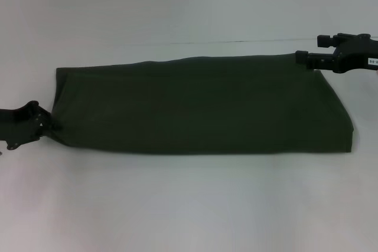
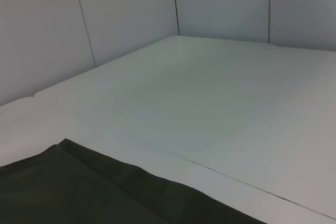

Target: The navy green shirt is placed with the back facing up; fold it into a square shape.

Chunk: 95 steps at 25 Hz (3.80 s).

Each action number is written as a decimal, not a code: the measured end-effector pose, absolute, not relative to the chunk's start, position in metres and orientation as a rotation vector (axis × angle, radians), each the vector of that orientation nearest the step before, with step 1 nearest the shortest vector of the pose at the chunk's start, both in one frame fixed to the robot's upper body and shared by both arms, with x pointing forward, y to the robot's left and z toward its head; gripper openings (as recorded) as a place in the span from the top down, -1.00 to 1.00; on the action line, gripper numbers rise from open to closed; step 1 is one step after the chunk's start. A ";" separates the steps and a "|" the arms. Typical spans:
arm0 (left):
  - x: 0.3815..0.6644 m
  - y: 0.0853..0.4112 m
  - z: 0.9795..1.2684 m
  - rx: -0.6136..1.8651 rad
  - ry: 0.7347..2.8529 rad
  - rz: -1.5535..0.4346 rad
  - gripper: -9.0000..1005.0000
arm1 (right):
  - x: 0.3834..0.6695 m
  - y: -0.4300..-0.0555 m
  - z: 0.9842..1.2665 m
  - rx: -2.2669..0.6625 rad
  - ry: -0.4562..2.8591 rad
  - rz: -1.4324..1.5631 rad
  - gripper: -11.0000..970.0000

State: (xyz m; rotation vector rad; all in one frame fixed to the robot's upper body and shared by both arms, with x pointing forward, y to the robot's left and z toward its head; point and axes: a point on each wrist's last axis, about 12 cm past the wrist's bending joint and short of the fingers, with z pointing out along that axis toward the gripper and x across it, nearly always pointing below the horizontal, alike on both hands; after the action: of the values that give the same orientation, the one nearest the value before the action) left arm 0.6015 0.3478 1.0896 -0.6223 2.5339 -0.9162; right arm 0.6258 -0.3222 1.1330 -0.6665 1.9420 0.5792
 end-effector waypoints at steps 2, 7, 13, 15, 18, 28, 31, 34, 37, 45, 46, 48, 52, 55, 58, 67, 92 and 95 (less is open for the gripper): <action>0.601 0.348 1.089 -0.626 2.532 -0.917 0.80 | 0.626 -0.322 1.133 -0.666 1.942 0.579 -0.71; 0.602 0.346 1.090 -0.592 2.545 -0.904 0.61 | 0.626 -0.322 1.133 -0.666 1.943 0.577 -0.71; 0.603 0.345 1.090 -0.578 2.553 -0.896 0.75 | 0.626 -0.322 1.133 -0.668 1.943 0.578 -0.71; 0.603 0.345 1.090 -0.578 2.552 -0.897 0.88 | 0.626 -0.321 1.133 -0.669 1.942 0.579 -0.71; 0.604 0.346 1.091 -0.576 2.550 -0.894 0.89 | 0.626 -0.321 1.133 -0.672 1.943 0.578 -0.71; 0.585 0.384 1.104 -0.567 2.528 -0.834 0.91 | 0.626 -0.317 1.129 -0.699 1.965 0.573 -0.71; 0.577 0.399 1.113 -0.506 2.521 -0.813 0.91 | 0.626 -0.317 1.130 -0.693 1.964 0.575 -0.71; 0.569 0.414 1.124 -0.449 2.525 -0.764 0.91 | 0.626 -0.317 1.130 -0.685 1.967 0.580 -0.71; 0.566 0.427 1.137 -0.386 2.534 -0.708 0.91 | 0.626 -0.317 1.130 -0.669 1.974 0.587 -0.71; 0.608 0.381 1.185 -0.078 2.449 -0.859 0.91 | 0.621 -0.331 1.126 -0.585 1.985 0.584 -0.71; 0.617 0.366 1.194 -0.009 2.430 -0.895 0.91 | 0.620 -0.334 1.126 -0.573 1.987 0.582 -0.71; 0.633 0.329 1.206 0.137 2.413 -0.943 0.91 | 0.617 -0.340 1.124 -0.543 1.994 0.573 -0.71; 0.661 0.244 1.218 0.431 2.418 -0.951 0.91 | 0.610 -0.355 1.119 -0.469 2.008 0.557 -0.71; 0.670 0.190 1.216 0.571 2.416 -0.928 0.91 | 0.605 -0.366 1.117 -0.421 2.023 0.542 -0.71; 0.671 0.139 1.207 0.668 2.405 -0.914 0.92 | 0.602 -0.376 1.113 -0.370 2.056 0.519 -0.71; 0.649 0.062 1.152 0.648 2.359 -1.017 0.83 | 0.610 -0.376 1.114 -0.348 2.094 0.486 -0.71; 0.589 0.223 1.142 0.747 1.577 -1.062 -0.85 | 0.641 -0.344 1.167 -0.243 2.211 0.831 -0.71; 0.582 0.237 1.136 0.796 1.554 -0.995 -0.92 | 0.643 -0.341 1.175 -0.200 2.298 0.898 -0.71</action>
State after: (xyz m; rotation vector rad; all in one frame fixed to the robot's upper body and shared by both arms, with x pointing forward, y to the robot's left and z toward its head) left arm 0.5818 0.2369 1.1362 0.7965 1.5537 -0.9951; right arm 0.6428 -0.3408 1.1753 -0.2002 2.2981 0.8983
